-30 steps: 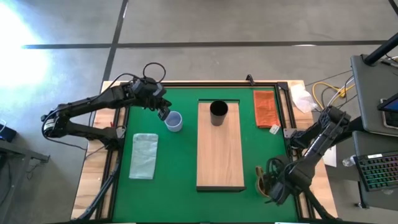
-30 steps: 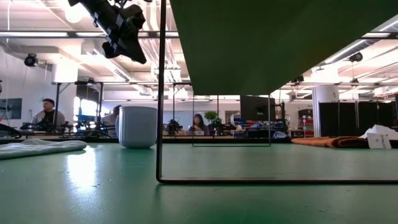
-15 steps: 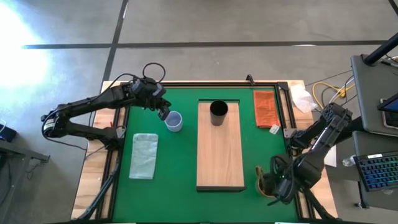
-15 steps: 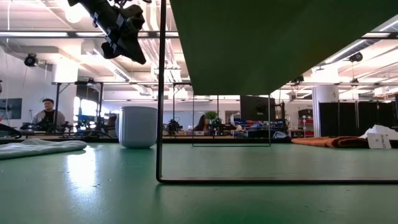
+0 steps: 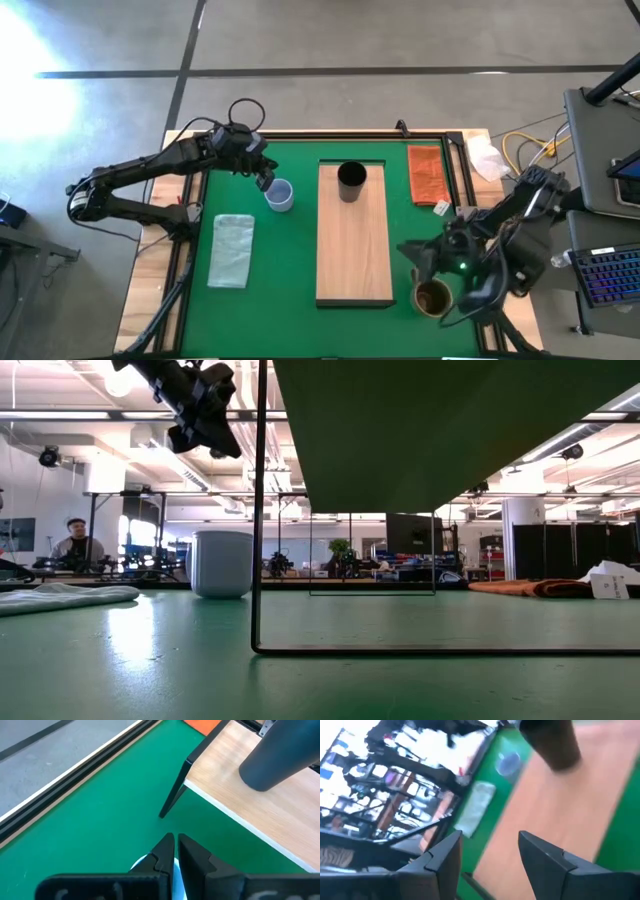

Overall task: Stack small to large cups/mugs on shelf
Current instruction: Put the green cup on the shelf aligned with the black cup

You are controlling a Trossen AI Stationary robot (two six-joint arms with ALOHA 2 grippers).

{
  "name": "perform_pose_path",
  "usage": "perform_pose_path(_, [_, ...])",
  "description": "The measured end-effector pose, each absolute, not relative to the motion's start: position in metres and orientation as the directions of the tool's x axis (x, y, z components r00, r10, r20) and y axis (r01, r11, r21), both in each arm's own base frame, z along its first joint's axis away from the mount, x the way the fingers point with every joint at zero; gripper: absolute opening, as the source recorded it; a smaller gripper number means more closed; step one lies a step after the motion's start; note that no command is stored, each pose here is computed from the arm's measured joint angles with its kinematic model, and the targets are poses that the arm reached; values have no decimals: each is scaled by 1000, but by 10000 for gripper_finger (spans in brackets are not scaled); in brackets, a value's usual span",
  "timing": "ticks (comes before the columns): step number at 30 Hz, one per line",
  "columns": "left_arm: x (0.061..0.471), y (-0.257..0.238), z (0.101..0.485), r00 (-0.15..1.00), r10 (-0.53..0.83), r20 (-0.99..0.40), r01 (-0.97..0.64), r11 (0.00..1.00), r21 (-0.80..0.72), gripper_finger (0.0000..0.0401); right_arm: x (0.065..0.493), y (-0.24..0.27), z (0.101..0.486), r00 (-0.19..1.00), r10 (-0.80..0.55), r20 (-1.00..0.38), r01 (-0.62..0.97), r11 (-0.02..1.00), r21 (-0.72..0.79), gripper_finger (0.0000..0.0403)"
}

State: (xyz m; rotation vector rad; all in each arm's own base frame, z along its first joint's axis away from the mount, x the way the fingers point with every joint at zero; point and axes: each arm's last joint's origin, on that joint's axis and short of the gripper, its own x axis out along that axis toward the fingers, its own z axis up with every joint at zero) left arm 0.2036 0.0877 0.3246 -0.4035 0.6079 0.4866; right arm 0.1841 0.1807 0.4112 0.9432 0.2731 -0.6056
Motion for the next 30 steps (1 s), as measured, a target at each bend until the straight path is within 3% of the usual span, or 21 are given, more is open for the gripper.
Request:
perform_pose_path(6, [204,88,326,725,313,-614,-537,815,-219,8,185,160,447,804,-341,-486,587,585,560,184])
perform_pose_path(11, [205,88,326,728,305,-614,-531,817,-223,8,181,138,461,728,-285,-623,622,657,427,182])
perform_pose_path(17, [206,86,327,763,237,-602,-473,839,-268,8,185,124,461,661,-157,-734,521,800,298,182])
perform_pose_path(23, [211,85,334,817,234,-528,-431,855,-287,8,197,135,439,490,26,-872,181,975,130,182])
perform_pose_path(30, [216,89,344,859,285,-426,-463,788,-406,8,161,159,417,300,196,-934,-215,967,133,182])
